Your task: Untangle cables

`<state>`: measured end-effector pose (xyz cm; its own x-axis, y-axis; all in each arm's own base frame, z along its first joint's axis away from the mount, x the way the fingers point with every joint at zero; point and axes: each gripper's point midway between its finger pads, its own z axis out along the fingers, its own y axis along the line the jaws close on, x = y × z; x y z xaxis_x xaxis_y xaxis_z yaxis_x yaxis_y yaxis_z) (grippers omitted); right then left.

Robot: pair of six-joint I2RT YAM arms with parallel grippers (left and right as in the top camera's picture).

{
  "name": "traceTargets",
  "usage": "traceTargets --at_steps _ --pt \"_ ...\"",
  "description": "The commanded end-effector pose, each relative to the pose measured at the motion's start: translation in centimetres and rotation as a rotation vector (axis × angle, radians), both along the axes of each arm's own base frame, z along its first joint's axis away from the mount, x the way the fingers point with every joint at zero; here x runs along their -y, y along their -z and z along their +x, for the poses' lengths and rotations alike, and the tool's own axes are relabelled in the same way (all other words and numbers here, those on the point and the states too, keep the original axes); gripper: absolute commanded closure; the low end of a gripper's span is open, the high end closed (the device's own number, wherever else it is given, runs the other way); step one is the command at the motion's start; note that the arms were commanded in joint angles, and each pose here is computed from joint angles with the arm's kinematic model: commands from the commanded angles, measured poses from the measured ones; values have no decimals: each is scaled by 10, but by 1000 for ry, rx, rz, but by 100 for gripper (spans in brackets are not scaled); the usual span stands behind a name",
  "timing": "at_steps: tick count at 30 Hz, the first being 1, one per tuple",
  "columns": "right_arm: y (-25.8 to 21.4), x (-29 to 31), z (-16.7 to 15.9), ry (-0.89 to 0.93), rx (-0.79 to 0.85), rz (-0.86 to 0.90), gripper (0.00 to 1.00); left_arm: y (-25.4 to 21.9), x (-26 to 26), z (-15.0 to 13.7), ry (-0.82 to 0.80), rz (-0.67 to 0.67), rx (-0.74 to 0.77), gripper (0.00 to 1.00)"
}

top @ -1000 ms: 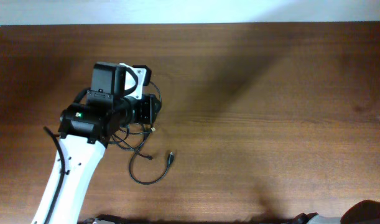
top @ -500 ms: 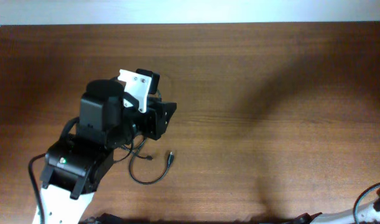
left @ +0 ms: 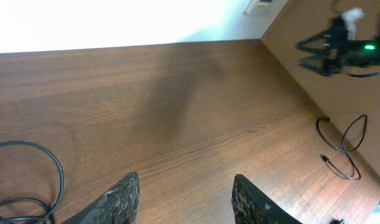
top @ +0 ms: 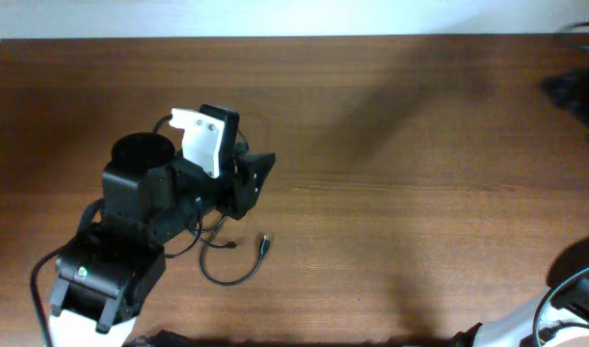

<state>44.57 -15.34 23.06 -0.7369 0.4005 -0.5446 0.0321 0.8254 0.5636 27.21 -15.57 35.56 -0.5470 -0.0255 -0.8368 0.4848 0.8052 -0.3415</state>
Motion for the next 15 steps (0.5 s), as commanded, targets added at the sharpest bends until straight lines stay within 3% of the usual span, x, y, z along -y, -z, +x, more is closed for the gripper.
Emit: traceTargets --at_steps 1,3,6,9,15 --pt "-8 -112 20 -298 55 -17 1 -20 -5 -15 -2 -26 65 50" --pt "-7 -179 23 -441 60 -30 1 -30 -13 -22 -31 -26 105 44" --pt "10 -254 20 -569 24 -182 1 -42 -24 -32 -72 -29 158 43" --pt "20 -322 4 -693 18 -289 1 -52 -49 -37 -228 -75 164 42" --pt "31 -438 -28 -930 125 -325 1 -51 -61 -44 -283 -69 165 42"
